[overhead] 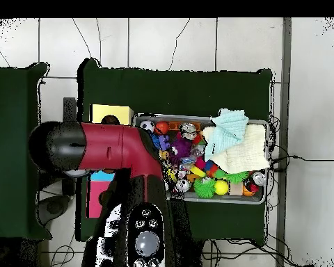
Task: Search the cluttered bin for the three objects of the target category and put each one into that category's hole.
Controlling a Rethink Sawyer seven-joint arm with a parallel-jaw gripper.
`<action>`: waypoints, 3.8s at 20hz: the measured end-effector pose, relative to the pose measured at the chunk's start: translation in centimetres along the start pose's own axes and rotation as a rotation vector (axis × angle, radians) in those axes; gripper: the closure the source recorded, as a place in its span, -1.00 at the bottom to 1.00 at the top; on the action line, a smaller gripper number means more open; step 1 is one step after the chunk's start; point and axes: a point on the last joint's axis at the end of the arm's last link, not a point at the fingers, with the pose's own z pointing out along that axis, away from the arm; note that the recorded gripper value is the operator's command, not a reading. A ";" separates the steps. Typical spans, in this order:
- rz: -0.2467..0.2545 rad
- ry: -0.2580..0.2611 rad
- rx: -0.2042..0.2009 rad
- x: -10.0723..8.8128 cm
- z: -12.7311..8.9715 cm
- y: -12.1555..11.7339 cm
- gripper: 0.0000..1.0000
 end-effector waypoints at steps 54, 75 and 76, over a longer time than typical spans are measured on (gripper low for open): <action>-0.019 -0.144 0.076 -1.7 13.1 -20.4 -1.00; -0.072 -0.163 0.046 0.3 18.9 -19.6 -1.00; -0.072 -0.166 0.045 0.3 19.1 -19.6 -1.00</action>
